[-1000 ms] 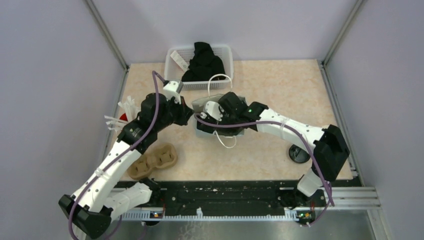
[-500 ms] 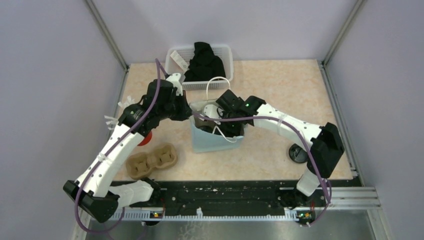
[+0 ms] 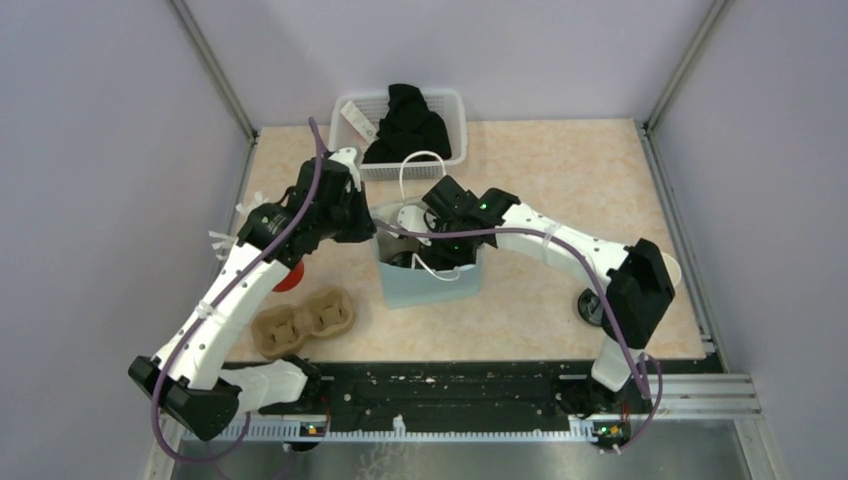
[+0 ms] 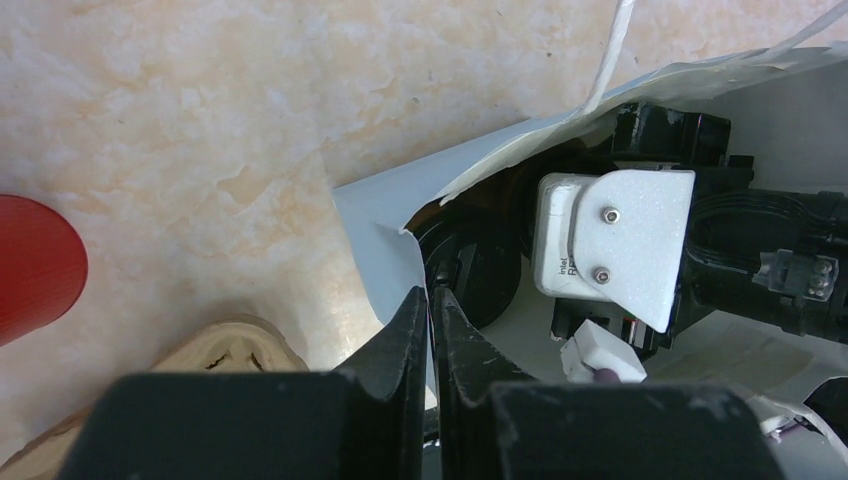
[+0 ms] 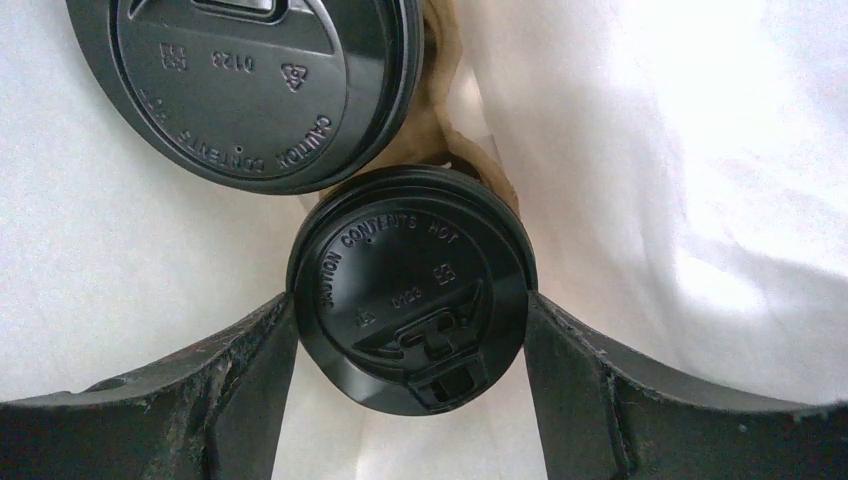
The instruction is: Pack the takeout coffee
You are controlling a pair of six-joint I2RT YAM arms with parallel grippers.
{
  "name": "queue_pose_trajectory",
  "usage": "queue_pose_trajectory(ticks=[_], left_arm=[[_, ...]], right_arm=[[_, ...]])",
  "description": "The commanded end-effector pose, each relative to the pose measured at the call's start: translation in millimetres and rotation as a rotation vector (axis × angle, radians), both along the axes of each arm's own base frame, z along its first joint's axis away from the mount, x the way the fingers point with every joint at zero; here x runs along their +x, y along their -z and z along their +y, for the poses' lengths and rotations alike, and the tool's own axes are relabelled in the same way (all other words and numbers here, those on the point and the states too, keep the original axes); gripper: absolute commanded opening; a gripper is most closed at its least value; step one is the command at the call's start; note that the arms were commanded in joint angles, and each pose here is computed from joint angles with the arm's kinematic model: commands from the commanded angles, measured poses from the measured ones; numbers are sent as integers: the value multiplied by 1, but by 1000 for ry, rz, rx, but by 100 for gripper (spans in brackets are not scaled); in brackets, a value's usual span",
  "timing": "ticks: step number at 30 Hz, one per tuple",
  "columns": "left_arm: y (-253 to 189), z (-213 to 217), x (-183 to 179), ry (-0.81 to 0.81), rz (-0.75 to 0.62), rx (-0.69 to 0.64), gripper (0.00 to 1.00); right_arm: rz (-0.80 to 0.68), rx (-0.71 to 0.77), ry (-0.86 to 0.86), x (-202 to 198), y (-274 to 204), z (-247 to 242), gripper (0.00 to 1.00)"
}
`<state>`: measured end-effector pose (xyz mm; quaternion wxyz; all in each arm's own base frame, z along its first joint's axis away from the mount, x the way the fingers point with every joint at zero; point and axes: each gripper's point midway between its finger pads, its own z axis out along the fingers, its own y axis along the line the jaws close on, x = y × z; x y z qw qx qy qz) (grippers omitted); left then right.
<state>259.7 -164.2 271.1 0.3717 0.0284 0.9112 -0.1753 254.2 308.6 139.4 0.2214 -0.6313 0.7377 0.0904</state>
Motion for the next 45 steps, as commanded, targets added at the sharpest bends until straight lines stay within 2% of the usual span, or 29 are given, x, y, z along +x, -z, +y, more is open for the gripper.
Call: queue_pose_trajectory(ticks=[1, 11, 18, 25, 32, 33, 34, 45], left_arm=[[-24, 6, 0, -33, -62, -26, 12], [-24, 14, -7, -48, -100, -33, 15], [-24, 15, -8, -44, -135, -51, 14], [-35, 13, -11, -27, -162, -71, 17], [-38, 9, -14, -7, -159, -93, 23], [-37, 9, -14, -6, -156, -94, 23], [-37, 8, -14, -5, -153, -97, 23], [-40, 3, -21, 15, -147, -138, 30]], right_arm=[[196, -195, -23, -41, 71, -20, 56], [200, -353, 23, -52, 101, -54, 57], [161, -384, 45, -43, 100, -63, 57], [77, -251, 104, -16, 51, -27, 62], [8, -116, 187, -6, -5, -10, 84], [1, -99, 195, -6, -12, -8, 94], [-4, -92, 202, -6, -17, -8, 98], [-28, 13, 309, -9, -60, 1, 99]])
